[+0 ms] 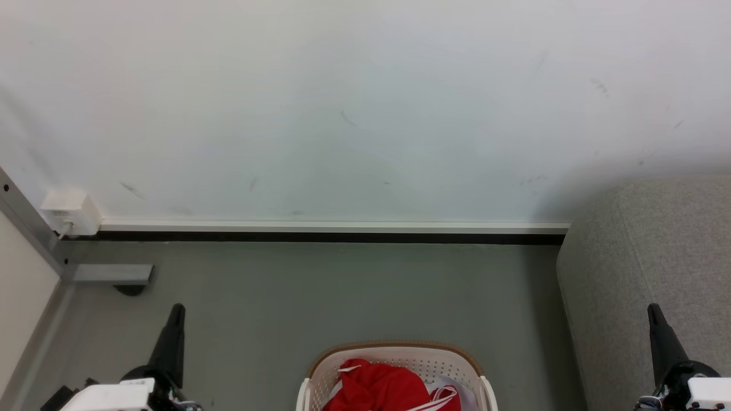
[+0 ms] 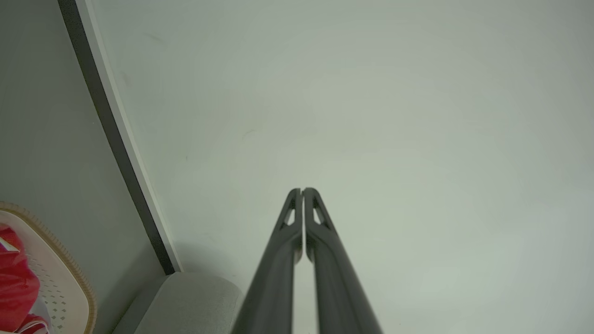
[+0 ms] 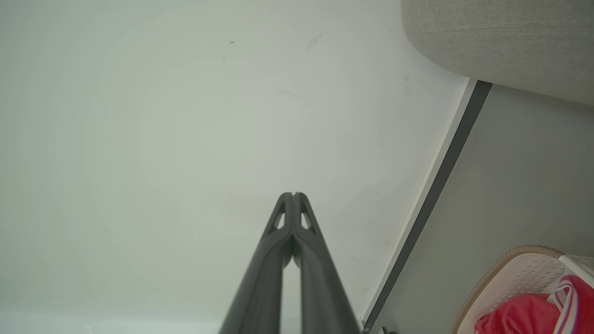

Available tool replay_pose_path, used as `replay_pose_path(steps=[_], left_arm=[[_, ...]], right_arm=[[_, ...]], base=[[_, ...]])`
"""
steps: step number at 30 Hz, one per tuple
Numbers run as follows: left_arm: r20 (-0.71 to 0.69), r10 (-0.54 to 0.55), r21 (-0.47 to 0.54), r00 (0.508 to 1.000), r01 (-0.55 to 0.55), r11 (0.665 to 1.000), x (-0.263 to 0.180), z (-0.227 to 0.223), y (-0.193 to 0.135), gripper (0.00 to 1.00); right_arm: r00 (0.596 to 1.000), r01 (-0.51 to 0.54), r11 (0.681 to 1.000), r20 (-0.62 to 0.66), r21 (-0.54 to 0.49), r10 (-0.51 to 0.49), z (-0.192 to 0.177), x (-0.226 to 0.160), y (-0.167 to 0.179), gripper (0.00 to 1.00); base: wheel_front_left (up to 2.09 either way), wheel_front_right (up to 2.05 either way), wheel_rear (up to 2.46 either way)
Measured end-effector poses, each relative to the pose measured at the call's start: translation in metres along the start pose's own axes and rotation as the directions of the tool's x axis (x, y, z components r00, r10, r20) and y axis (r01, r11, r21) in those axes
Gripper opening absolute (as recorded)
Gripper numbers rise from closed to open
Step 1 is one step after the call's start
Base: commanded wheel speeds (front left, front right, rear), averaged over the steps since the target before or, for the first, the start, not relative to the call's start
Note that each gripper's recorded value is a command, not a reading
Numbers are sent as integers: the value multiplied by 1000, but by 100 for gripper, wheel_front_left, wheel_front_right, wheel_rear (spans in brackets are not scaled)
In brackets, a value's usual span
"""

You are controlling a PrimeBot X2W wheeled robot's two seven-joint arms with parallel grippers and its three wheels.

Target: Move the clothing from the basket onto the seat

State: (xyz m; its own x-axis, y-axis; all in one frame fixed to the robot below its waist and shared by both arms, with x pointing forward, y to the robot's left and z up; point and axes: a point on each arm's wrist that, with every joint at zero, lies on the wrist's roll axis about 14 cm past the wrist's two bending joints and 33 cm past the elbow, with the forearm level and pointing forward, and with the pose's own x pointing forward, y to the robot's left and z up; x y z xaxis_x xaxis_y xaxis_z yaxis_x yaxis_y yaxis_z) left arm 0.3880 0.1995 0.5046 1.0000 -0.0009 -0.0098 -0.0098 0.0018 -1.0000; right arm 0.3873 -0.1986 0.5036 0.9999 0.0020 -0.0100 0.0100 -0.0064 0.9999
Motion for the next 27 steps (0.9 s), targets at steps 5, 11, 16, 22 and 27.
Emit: replay_pose_path(steps=[5,11,16,22,27], left_arm=[[0,27,-5,1000,-27,1000,-3,-1,9,100],[0,85,-9,996,-85,996,-11,-6,28,100],[6,91,24,996,-91,996,-12,-8,29,100],[16,100,101,995,-101,990,-12,-9,30,100],[14,108,187,994,-108,976,-11,-12,28,100]], right_arm=[[1000,26,1000,1,7,-26,-1,-3,-9,100],[997,82,997,12,8,-82,-3,-13,-28,100],[997,79,995,25,-58,-78,-2,-13,-26,100],[997,76,979,31,-192,-71,-2,-13,-23,100],[998,63,947,25,-315,-58,-5,-13,-18,100]], base=[[0,0,0],[0,0,0],[0,0,0],[0,0,0],[0,0,0]])
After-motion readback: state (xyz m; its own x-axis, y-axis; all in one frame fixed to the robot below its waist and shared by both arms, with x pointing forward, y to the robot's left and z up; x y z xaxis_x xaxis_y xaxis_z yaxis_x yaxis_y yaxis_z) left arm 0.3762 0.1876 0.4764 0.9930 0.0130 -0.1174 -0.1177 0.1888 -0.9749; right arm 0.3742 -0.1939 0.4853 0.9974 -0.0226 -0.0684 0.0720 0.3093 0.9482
